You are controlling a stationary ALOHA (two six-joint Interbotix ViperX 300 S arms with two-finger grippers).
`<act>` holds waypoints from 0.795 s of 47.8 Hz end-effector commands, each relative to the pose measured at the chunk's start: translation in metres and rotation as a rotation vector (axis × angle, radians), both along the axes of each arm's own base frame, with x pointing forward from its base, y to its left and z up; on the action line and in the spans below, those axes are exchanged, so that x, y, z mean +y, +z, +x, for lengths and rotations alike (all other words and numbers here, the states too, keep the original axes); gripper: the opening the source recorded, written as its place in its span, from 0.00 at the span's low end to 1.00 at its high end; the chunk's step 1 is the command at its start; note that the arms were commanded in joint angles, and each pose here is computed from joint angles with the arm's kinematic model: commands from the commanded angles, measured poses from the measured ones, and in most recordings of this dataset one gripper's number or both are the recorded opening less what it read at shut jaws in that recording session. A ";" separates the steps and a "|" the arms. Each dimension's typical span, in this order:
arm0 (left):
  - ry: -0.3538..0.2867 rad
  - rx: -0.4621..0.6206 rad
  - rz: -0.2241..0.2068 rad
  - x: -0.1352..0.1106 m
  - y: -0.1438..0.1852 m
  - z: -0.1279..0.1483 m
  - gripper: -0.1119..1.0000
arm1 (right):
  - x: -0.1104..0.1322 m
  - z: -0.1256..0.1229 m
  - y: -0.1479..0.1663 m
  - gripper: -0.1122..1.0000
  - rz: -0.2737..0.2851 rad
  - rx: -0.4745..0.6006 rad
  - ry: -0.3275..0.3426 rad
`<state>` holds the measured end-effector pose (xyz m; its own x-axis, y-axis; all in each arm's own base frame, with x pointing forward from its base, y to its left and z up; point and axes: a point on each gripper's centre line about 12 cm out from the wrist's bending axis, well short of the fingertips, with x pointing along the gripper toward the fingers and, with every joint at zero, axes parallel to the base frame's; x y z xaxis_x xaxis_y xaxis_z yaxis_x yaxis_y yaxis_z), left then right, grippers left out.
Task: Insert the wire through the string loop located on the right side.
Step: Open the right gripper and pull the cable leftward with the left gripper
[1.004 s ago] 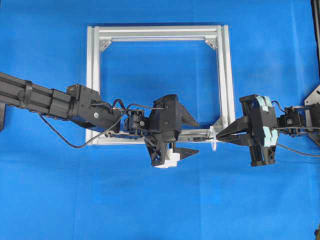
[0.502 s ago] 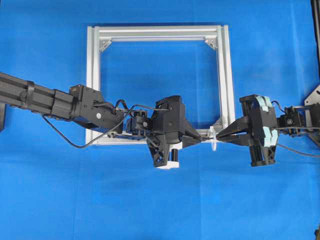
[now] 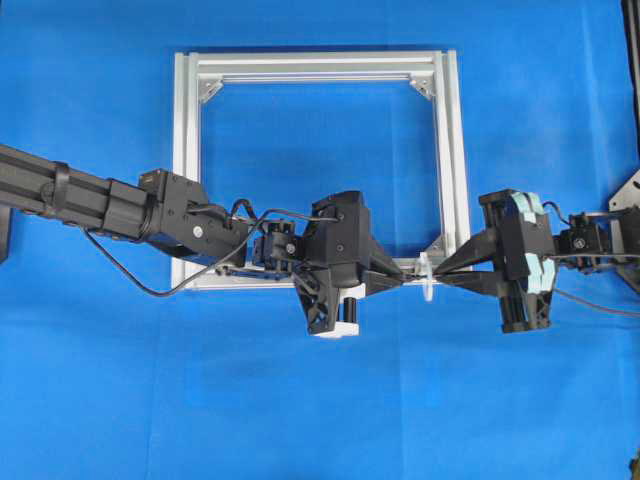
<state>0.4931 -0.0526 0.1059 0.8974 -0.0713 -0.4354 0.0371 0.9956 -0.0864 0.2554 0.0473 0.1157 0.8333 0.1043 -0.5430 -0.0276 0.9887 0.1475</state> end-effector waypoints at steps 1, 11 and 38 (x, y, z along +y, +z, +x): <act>-0.003 -0.046 -0.003 -0.001 0.016 0.006 0.17 | 0.000 0.004 0.005 0.36 0.016 -0.020 -0.018; -0.002 -0.047 -0.004 -0.001 0.017 0.006 0.17 | -0.001 0.003 0.004 0.90 0.021 -0.011 -0.028; -0.030 -0.037 0.003 -0.004 0.038 -0.078 0.17 | 0.000 0.003 0.004 0.96 0.018 -0.011 -0.020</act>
<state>0.4297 -0.0537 0.1206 0.8845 -0.0849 -0.4588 0.0529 0.9952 -0.0823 0.2550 0.0462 0.1150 0.8303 0.0926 -0.5495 -0.0023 0.9867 0.1628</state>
